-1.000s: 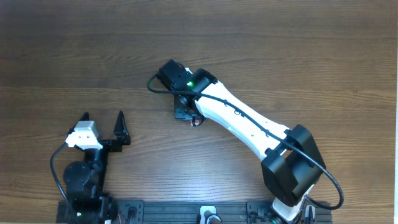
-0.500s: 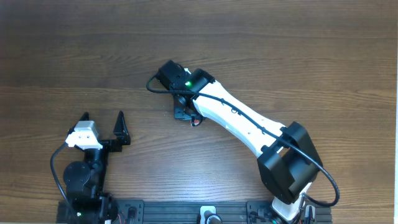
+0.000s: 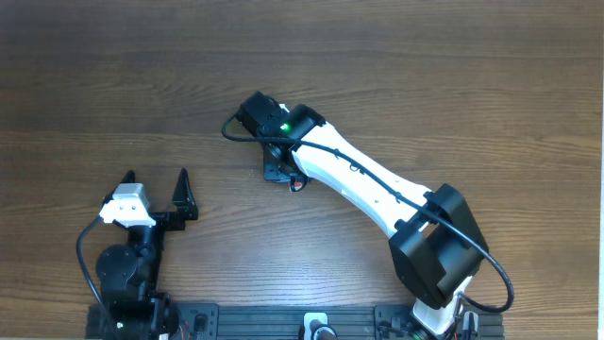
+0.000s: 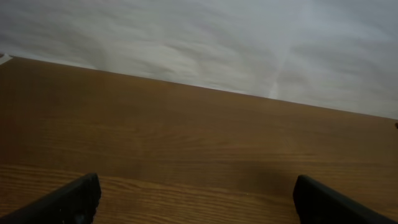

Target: Stack Cubes

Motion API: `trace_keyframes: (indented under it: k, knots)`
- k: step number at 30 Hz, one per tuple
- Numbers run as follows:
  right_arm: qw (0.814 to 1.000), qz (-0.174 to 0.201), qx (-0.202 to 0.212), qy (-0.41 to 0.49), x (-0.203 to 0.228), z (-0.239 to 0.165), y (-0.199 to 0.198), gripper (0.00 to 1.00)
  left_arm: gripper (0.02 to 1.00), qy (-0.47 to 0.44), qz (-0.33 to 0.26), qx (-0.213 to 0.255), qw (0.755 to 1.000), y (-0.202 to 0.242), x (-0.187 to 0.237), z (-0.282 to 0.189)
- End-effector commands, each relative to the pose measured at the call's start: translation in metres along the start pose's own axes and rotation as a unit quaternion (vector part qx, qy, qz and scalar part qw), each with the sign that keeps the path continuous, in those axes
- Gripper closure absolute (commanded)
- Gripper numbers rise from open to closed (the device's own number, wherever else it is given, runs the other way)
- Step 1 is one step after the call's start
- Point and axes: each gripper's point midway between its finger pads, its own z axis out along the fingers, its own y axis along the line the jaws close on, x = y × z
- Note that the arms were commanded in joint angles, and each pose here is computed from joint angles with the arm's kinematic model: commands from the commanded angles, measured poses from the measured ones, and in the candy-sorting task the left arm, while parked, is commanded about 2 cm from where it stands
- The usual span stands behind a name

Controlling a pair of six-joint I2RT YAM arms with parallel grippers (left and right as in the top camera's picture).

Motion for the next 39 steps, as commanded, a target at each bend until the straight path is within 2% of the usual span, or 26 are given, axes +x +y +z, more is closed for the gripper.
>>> trace_keyframes:
  k: [1,8,19,33,39]
  knots:
    - [1.000,-0.001,-0.003,-0.006,-0.0064,-0.0003,0.0030,0.882,0.018,0.001,0.007,0.005,1.000,-0.0014,0.0017,-0.0001]
    - [1.000,-0.003,-0.003,-0.006,-0.0064,-0.0002,0.0030,0.853,0.018,0.001,0.007,0.005,1.000,-0.0014,0.0017,-0.0001]
    - [1.000,-0.003,0.001,-0.004,-0.0061,0.0025,0.0023,0.746,0.018,0.001,0.007,0.005,1.000,-0.0014,0.0018,-0.0001]
    - [1.000,-0.002,0.006,0.002,-0.0053,0.0081,0.0013,0.724,0.018,0.001,0.007,0.005,1.000,-0.0015,0.0017,-0.0001]
    - [1.000,-0.002,0.006,0.001,-0.0054,0.0081,0.0013,0.610,0.018,0.001,0.007,0.005,1.000,-0.0015,0.0017,-0.0001]
